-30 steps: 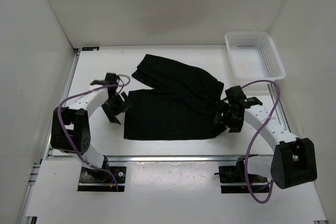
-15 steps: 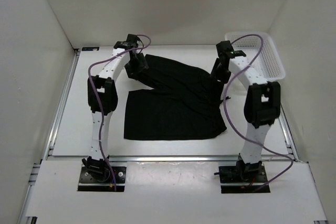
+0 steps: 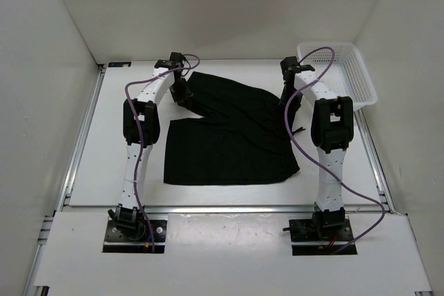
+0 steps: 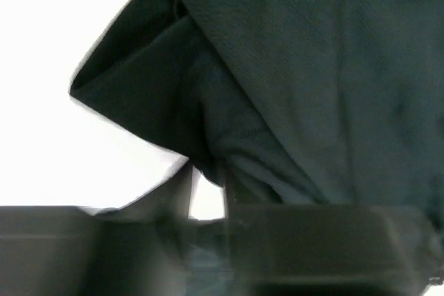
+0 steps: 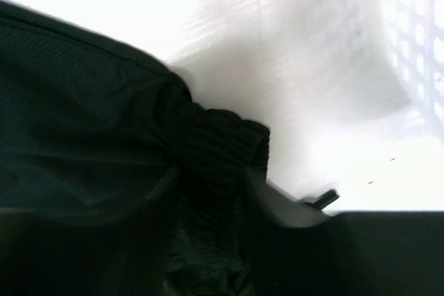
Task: Fold and stack the shorts
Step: Fold the shorts
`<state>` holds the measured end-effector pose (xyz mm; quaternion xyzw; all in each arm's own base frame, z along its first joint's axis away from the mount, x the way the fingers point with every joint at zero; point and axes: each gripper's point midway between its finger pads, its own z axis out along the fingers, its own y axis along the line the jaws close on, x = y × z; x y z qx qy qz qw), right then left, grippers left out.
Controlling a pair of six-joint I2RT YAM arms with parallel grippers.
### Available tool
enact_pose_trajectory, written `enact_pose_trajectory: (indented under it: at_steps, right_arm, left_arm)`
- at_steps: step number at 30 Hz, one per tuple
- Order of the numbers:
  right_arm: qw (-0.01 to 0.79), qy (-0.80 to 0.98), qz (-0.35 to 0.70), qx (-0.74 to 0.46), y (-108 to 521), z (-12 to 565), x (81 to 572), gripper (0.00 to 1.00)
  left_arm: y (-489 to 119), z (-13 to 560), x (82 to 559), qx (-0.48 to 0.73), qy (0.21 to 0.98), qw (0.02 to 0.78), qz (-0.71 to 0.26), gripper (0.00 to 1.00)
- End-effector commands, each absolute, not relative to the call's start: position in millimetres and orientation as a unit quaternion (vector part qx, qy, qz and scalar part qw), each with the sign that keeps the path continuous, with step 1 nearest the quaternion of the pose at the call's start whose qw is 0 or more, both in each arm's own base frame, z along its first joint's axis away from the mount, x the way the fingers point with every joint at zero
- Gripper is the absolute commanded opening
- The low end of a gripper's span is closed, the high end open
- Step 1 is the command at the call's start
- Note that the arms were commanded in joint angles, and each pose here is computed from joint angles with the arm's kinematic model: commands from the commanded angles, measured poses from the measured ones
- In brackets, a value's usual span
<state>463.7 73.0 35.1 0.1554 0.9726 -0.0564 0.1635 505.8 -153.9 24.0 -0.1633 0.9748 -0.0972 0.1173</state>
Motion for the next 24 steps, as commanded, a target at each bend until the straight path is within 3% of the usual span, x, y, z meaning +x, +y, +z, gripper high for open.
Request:
enact_pose_trajectory:
  at_steps: [1,2,4,6,14,24]
  right_arm:
    - [0.166,0.971,-0.075,0.153,64.0,37.3,468.1,0.37]
    - [0.160,0.972,-0.077,0.152,63.4,33.9,464.8,0.20]
    - [0.163,0.972,-0.072,0.152,65.0,35.1,464.9,0.07]
    - [0.163,0.972,-0.071,0.152,64.7,37.3,463.2,0.00]
    - [0.173,0.971,-0.068,0.153,64.5,44.1,462.0,0.00]
    - [0.159,0.974,-0.052,0.150,70.7,34.3,457.4,0.00]
  left_arm:
    - [-156.6,25.1,508.2,-0.159,0.974,0.120,-0.106,0.20]
    - [-150.3,19.8,505.5,-0.165,0.975,0.112,-0.102,0.10]
    - [-143.1,26.3,502.7,-0.171,0.974,0.113,-0.102,0.10]
    - [-132.4,36.4,497.6,-0.178,0.973,0.118,-0.091,0.10]
    - [-79.1,74.8,466.0,-0.198,0.969,0.142,-0.037,0.10]
    - [-51.1,48.0,404.2,-0.224,0.971,0.081,-0.018,0.10]
